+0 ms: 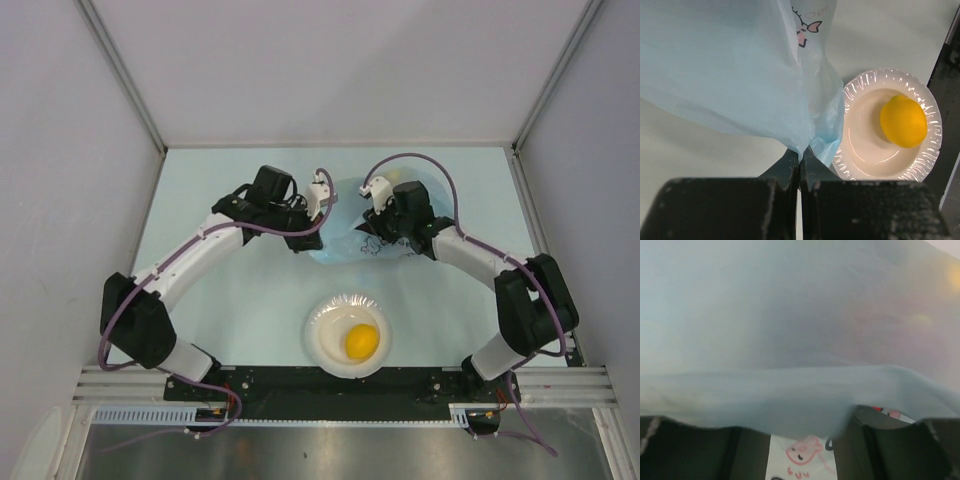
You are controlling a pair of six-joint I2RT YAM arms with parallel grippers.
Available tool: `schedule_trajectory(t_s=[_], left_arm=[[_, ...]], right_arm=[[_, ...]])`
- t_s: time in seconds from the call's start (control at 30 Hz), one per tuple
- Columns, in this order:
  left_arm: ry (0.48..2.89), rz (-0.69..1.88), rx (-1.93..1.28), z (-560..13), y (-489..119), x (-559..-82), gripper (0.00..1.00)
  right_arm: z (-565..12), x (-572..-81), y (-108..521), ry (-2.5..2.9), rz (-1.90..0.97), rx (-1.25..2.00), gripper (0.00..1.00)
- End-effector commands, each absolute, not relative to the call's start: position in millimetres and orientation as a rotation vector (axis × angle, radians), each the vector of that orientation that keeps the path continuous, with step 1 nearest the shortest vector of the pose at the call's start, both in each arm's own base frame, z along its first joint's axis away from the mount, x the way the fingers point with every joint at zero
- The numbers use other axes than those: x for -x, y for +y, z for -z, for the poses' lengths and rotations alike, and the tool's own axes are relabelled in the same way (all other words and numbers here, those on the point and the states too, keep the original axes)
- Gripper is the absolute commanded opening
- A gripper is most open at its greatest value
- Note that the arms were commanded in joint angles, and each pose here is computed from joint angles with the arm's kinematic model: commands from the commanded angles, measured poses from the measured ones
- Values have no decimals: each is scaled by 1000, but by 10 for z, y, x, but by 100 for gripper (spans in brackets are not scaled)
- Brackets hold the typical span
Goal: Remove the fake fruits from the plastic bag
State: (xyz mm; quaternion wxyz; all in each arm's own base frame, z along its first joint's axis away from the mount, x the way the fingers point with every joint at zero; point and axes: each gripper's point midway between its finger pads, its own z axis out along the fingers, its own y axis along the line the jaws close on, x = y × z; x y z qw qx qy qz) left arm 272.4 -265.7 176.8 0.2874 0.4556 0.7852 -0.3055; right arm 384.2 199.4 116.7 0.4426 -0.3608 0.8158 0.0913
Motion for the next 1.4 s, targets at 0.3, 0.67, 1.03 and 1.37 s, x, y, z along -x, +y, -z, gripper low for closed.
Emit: schedule_trajectory(t_s=[0.3, 0.67, 1.03, 1.37], left_arm=[[2023, 807, -1200, -2100, -2629, -2678, 0], [2009, 805, -1191, -2123, -2657, -2725, 0], [2000, 806, -1177, -2128, -2692, -2778, 0], [1996, 812, -1175, -2119, -2727, -2821, 0]], right_arm=[[-1176, -4560, 2392, 1983, -218, 750, 50], [-598, -4529, 2446, 2155, -166, 823, 77], [-873, -4579, 2434, 2065, -113, 897, 74], [-1128, -4429, 2356, 2075, -193, 913, 29]])
